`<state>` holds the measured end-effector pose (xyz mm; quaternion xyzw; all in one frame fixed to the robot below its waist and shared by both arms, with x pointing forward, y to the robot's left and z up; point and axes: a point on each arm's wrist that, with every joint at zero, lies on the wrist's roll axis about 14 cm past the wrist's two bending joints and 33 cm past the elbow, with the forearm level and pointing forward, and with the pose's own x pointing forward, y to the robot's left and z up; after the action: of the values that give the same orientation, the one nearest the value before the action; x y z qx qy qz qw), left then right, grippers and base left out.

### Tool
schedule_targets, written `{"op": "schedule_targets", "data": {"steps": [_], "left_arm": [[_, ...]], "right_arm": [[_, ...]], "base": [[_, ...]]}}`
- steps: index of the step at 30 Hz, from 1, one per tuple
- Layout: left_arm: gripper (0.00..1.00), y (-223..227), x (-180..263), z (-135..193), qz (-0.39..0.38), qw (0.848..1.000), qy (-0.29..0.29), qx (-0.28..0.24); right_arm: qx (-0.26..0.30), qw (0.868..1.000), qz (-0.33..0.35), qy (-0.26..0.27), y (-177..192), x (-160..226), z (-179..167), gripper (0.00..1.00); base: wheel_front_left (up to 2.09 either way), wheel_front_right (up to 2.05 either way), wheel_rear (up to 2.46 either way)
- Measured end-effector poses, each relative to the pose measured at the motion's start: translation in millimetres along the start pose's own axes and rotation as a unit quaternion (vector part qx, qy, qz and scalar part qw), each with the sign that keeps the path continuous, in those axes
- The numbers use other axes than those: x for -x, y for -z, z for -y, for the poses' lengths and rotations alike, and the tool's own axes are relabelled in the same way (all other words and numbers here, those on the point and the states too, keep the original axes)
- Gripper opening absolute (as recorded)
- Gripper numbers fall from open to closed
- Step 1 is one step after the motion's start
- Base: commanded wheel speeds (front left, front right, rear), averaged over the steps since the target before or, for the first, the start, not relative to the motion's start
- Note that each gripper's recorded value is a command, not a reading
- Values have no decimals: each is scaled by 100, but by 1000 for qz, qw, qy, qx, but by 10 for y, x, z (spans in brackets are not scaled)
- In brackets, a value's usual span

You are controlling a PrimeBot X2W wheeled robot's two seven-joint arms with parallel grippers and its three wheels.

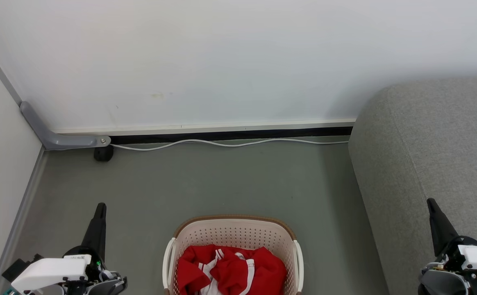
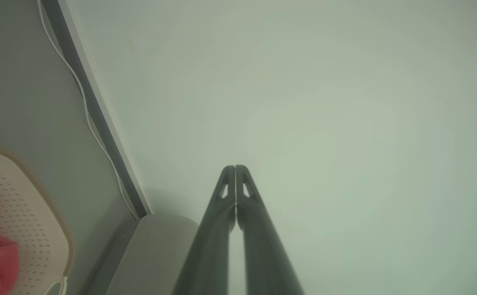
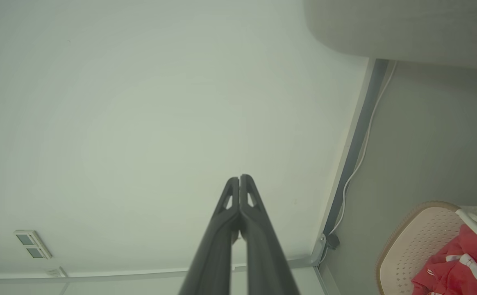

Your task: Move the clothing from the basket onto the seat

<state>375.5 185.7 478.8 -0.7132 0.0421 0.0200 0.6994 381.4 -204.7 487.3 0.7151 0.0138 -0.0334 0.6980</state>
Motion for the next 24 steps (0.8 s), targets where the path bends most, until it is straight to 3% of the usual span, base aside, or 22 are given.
{"op": "schedule_targets", "data": {"steps": [24], "left_arm": [[0, 0, 0, 0, 0, 1000, 0, 0]], "right_arm": [[0, 1000, 0, 0, -2, 0, 0, 0]], "base": [[0, 0, 0]]}}
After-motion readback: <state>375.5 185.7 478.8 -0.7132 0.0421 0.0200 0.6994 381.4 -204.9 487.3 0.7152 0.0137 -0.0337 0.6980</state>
